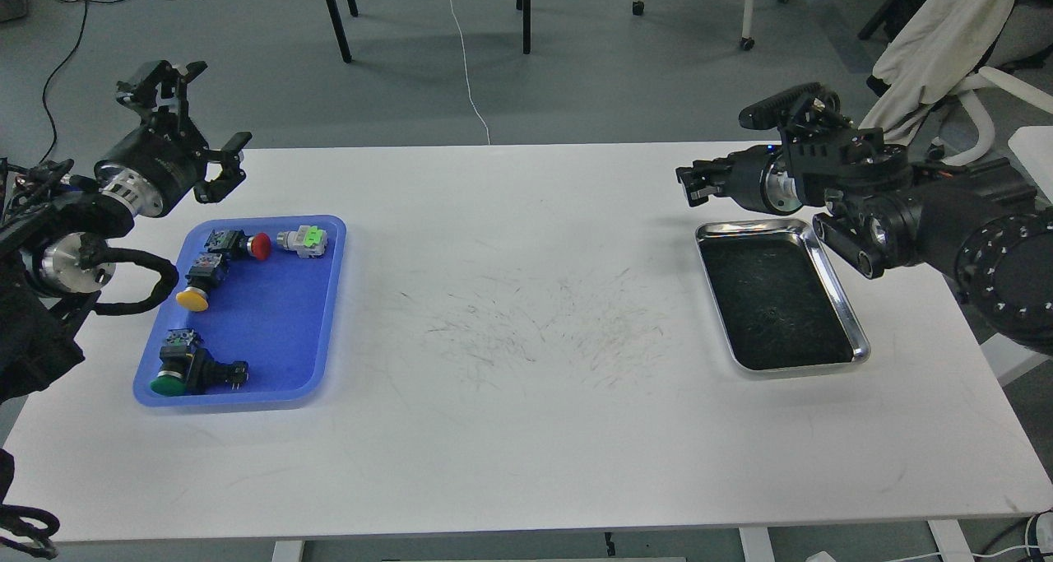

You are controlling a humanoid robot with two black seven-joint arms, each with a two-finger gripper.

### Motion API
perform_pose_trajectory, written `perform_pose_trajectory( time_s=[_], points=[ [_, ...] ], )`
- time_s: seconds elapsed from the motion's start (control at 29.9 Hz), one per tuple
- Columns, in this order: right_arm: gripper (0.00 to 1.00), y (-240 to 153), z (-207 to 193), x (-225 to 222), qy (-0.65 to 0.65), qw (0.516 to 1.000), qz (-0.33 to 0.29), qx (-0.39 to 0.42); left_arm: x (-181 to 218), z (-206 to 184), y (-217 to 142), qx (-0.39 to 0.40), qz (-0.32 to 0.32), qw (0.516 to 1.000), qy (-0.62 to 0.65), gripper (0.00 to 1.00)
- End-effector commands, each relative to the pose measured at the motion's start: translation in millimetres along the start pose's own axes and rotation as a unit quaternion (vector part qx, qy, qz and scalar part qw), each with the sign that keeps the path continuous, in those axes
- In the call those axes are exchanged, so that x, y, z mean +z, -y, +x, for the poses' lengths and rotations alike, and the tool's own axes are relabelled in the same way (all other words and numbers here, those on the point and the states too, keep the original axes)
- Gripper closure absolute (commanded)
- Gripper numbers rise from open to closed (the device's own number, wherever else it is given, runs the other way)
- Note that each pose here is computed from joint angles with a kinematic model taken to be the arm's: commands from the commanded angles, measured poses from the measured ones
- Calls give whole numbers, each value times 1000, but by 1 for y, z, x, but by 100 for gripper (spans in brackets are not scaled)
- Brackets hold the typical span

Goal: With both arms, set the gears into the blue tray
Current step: 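Carry the black gear toward the table centre and release it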

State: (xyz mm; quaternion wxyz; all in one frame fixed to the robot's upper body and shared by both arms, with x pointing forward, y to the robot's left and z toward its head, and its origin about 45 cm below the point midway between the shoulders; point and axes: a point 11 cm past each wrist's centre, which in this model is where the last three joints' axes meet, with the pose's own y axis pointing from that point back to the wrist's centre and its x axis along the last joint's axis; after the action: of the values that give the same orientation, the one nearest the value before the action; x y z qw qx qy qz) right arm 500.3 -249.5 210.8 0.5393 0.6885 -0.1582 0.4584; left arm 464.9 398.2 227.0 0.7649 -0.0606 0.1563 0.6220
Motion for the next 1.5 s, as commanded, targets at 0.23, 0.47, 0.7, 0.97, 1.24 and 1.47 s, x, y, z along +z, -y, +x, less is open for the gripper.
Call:
perform_pose_trajectory(
  time_s=[0.23, 0.47, 0.7, 0.97, 1.24, 1.47],
  points=[
    [95, 19, 35, -75, 59, 993, 93, 49, 19, 13, -9, 8, -9, 1000, 15, 1],
    [97, 26, 37, -141, 39, 982, 176, 54, 24, 19, -13, 12, -11, 1000, 19, 1],
    [97, 22, 21, -179, 27, 971, 236, 43, 28, 22, -16, 16, -13, 1000, 23, 1],
    [97, 14, -5, -215, 1, 957, 289, 34, 32, 26, -18, 18, -15, 999, 27, 1],
    [97, 12, -21, -224, -32, 951, 306, 26, 47, 32, -25, 20, -21, 999, 39, 1],
    [97, 13, -44, -225, -31, 950, 312, 17, 57, 39, -32, 24, -24, 998, 47, 1]
  ],
)
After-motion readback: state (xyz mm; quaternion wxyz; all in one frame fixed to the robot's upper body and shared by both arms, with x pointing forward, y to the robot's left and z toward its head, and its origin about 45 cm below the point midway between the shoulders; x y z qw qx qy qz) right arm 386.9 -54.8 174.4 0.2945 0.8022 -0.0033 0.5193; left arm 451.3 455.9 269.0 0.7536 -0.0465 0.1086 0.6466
